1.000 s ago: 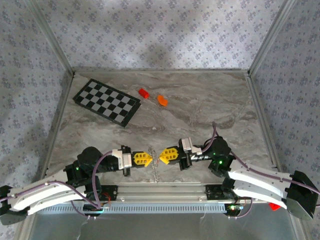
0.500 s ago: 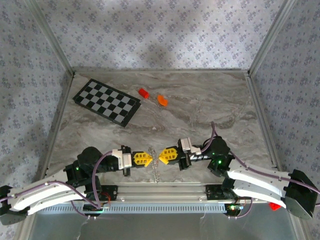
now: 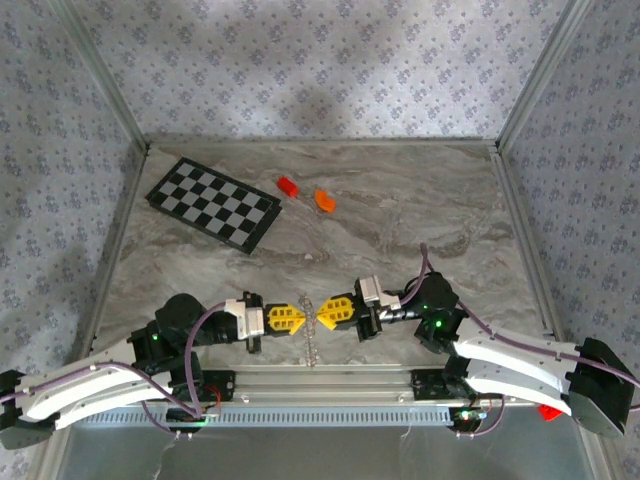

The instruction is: Put the keys on the keyring

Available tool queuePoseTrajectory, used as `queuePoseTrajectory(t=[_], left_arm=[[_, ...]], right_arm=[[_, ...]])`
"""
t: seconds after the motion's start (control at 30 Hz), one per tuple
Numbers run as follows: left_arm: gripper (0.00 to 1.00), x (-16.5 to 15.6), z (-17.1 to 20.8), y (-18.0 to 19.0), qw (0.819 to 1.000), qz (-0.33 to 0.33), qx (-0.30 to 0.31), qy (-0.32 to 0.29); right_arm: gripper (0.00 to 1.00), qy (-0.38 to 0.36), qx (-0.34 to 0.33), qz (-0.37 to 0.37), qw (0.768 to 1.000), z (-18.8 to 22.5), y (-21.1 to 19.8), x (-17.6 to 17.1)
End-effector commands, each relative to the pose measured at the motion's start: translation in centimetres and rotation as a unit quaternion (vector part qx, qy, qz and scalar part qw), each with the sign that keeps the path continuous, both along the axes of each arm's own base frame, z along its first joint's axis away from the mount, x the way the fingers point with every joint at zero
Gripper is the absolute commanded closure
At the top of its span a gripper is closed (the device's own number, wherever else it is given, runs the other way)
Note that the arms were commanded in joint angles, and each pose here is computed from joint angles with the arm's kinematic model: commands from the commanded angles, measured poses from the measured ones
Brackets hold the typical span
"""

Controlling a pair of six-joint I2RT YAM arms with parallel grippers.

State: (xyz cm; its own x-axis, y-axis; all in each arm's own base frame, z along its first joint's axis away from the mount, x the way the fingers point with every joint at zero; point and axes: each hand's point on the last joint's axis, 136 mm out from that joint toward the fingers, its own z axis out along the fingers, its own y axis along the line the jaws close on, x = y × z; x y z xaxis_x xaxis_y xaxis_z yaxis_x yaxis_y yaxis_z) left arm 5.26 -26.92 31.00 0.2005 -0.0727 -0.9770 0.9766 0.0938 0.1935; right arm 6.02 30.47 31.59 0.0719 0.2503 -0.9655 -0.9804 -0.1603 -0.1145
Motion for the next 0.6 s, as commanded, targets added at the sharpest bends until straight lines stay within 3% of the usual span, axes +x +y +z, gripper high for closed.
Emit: queuePoseTrajectory(t=[0.0, 0.57], left_arm=[[1.0, -0.24, 2.03, 0.51, 0.999, 0.001, -0.032, -0.014], [1.0, -0.18, 2.04, 0.57, 0.999, 0.004, -0.03, -0.017]], right_arm=[[1.0, -0.02, 0.023, 0.017, 0.999, 2.07, -0.48, -0.99], [1.0, -0.009, 0.019, 0.02, 1.0, 1.93, -0.15, -0.86]])
